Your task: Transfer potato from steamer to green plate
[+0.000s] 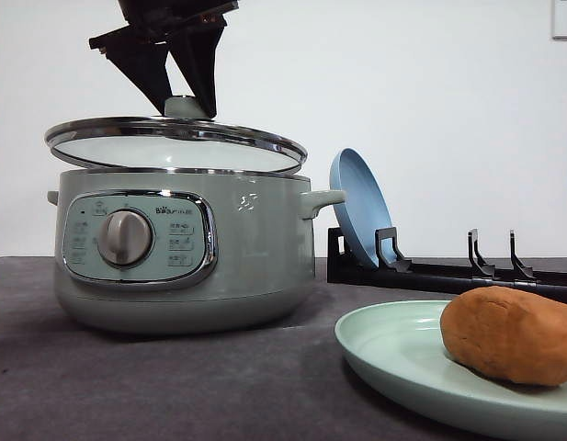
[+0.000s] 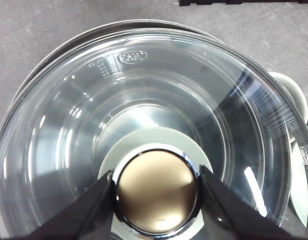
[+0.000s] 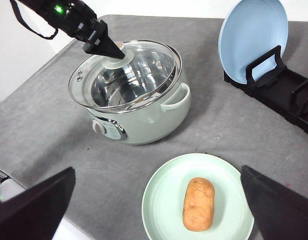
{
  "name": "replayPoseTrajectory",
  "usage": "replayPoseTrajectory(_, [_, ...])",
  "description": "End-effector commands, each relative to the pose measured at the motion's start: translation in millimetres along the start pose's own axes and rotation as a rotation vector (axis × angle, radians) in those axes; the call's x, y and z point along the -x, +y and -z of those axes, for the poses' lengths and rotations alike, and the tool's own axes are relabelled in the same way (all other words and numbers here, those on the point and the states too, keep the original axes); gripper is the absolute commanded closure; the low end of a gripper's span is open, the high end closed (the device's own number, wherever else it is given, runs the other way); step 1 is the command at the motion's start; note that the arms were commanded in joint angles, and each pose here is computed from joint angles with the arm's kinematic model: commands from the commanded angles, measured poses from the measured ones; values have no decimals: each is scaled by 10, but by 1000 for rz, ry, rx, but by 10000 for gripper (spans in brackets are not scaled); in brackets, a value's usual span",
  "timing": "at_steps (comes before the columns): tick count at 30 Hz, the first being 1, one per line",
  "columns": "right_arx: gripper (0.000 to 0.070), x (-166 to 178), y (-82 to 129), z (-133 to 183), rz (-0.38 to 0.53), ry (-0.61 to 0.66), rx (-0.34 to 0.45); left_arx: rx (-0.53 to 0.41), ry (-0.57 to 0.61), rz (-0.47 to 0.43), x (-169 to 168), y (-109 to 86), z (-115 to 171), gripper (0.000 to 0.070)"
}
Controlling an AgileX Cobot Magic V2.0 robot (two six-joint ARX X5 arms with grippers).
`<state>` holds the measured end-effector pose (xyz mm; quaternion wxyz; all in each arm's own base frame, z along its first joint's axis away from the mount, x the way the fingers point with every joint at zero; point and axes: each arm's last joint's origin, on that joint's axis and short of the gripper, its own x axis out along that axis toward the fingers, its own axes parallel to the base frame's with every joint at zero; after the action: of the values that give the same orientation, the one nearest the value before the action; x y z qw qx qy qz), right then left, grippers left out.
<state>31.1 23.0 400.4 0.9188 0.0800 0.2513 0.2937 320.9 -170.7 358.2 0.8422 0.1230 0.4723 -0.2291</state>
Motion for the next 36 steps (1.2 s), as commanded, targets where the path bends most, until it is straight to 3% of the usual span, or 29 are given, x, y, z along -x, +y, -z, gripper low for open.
replayPoseTrajectory(1, [10, 21, 16, -41, -8, -18, 10, -14, -58, 1, 76, -17, -64, 700])
replayPoseTrajectory(22, [10, 21, 14, -44, -1, -23, 10, -17, 15, -4, -402, 2, -123, 700])
replayPoseTrajectory(36, [10, 21, 10, -46, 13, -27, 10, -66, 20, -12, -421, 2, -122, 700])
